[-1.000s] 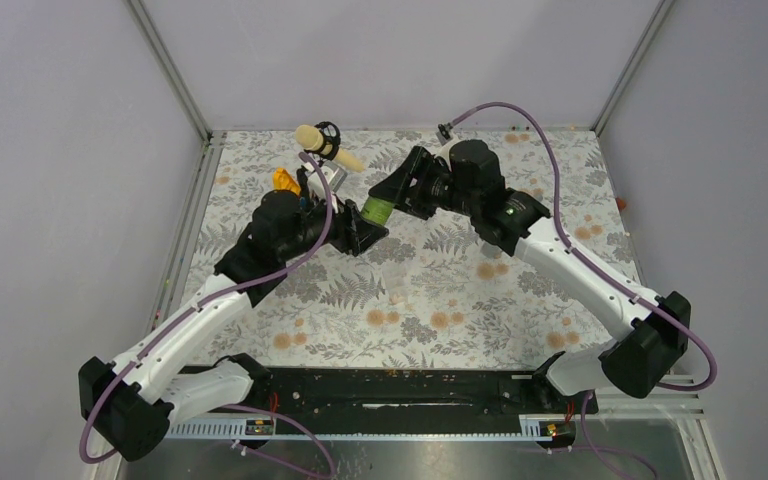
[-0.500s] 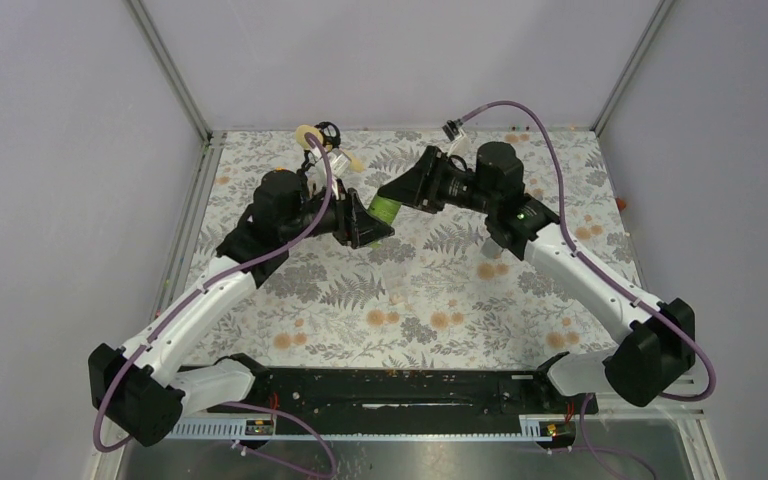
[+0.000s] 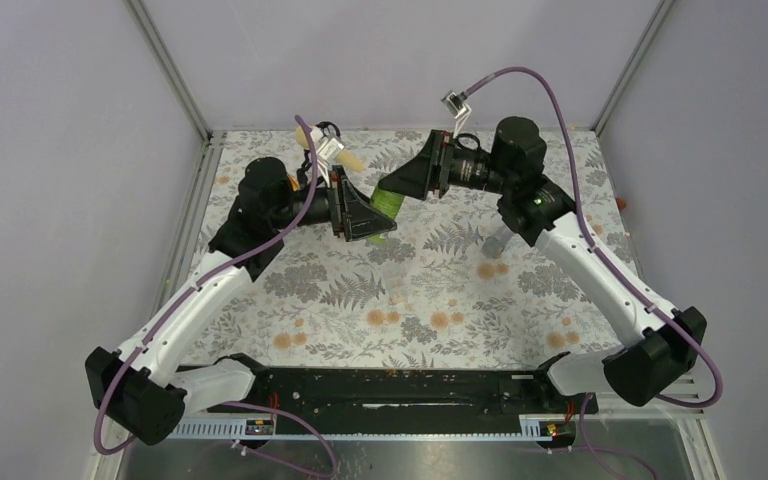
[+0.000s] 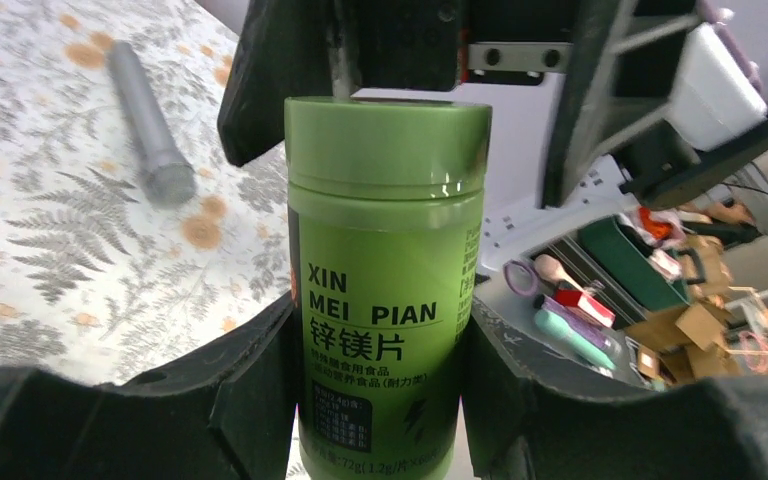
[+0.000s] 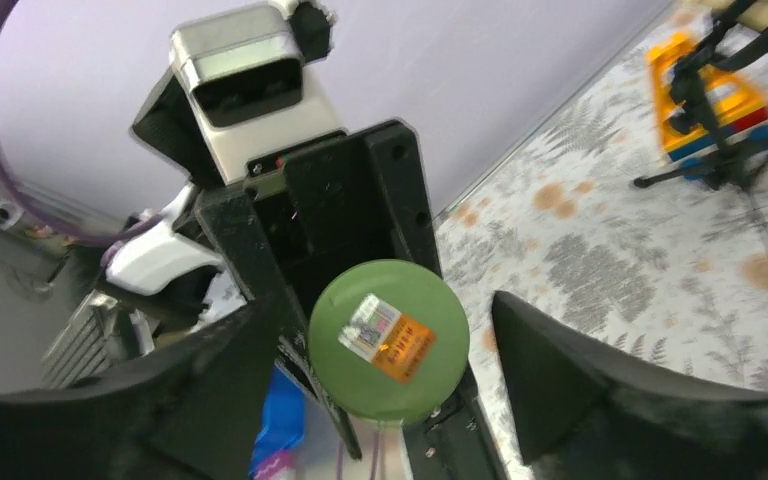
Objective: Sort the pills into containers
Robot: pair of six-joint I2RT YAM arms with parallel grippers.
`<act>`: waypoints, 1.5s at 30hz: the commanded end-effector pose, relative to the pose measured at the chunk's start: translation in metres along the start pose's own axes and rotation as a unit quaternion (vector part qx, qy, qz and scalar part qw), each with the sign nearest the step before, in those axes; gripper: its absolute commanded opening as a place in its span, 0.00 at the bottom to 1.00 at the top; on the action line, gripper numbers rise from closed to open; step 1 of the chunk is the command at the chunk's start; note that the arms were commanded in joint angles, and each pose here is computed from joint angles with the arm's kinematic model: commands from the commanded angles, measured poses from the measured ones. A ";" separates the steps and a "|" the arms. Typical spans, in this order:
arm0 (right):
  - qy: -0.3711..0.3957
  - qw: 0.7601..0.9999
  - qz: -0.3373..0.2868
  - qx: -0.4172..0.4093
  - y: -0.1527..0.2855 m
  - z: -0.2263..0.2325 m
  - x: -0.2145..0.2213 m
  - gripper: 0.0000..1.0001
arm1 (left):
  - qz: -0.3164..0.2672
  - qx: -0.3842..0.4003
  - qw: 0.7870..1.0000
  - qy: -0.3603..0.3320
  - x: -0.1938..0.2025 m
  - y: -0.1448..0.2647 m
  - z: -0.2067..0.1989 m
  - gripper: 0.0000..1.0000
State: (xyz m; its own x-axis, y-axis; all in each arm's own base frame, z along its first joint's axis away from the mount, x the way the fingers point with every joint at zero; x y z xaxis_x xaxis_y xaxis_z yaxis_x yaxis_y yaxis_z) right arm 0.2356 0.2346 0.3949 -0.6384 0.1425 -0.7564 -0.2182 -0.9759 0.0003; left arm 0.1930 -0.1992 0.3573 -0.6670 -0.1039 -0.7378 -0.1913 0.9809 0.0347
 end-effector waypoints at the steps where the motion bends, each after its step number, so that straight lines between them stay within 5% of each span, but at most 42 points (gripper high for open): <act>1: 0.038 0.989 -0.038 0.134 -0.008 0.009 -0.010 0.91 | -0.032 -0.062 0.996 -0.065 -0.018 0.005 0.001 0.00; 7: 0.005 0.967 -0.064 0.245 -0.024 0.015 0.000 0.93 | -0.020 -0.114 0.989 -0.095 -0.019 0.006 0.013 0.00; 14: -0.044 0.950 -0.062 0.302 -0.027 0.011 -0.002 0.81 | -0.040 -0.124 0.986 -0.101 -0.022 0.008 0.012 0.00; 21: -0.116 0.952 -0.065 0.275 -0.038 0.013 0.001 0.40 | -0.040 -0.071 0.990 -0.113 -0.025 0.005 0.002 0.00; 26: -0.076 0.970 -0.086 0.214 -0.029 0.016 -0.002 0.21 | -0.029 -0.056 0.994 -0.093 -0.028 0.005 -0.003 0.00; 30: 0.004 0.994 -0.082 0.078 -0.013 0.012 -0.007 0.00 | 0.013 -0.002 0.995 -0.098 -0.020 0.006 -0.009 0.00; 38: 0.099 0.988 0.032 -0.114 0.007 0.029 0.000 0.00 | 0.070 0.110 0.983 -0.130 -0.009 0.011 -0.022 0.00; 42: 0.105 0.990 0.017 -0.097 0.009 0.029 -0.003 0.00 | 0.068 0.167 0.974 -0.137 -0.007 0.009 -0.024 0.00; 43: 0.102 0.993 0.004 -0.061 0.008 0.025 -0.005 0.06 | 0.061 0.158 0.976 -0.136 -0.008 0.008 -0.022 0.00; 45: 0.087 0.996 -0.019 0.030 0.010 0.014 -0.007 0.63 | 0.045 0.119 0.982 -0.137 -0.010 0.005 -0.015 0.00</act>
State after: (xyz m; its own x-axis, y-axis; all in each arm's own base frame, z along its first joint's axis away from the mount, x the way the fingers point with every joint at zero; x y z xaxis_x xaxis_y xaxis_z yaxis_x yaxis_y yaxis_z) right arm 0.2262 0.2313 0.3929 -0.5424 0.0915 -0.8351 -0.1484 -0.9889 -0.0120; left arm 0.1938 -0.1931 0.3561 -0.6059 0.0160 -0.7954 -0.0388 0.9980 0.0496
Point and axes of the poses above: each gripper's point midway between its finger pads, its own y axis back along the fingers, its own z axis along the line the jaws close on, x = y × z, the point moved 9 cm from there along y, back along the fingers, and after that the axes turned 5 degrees about y, right-handed, at the moved point
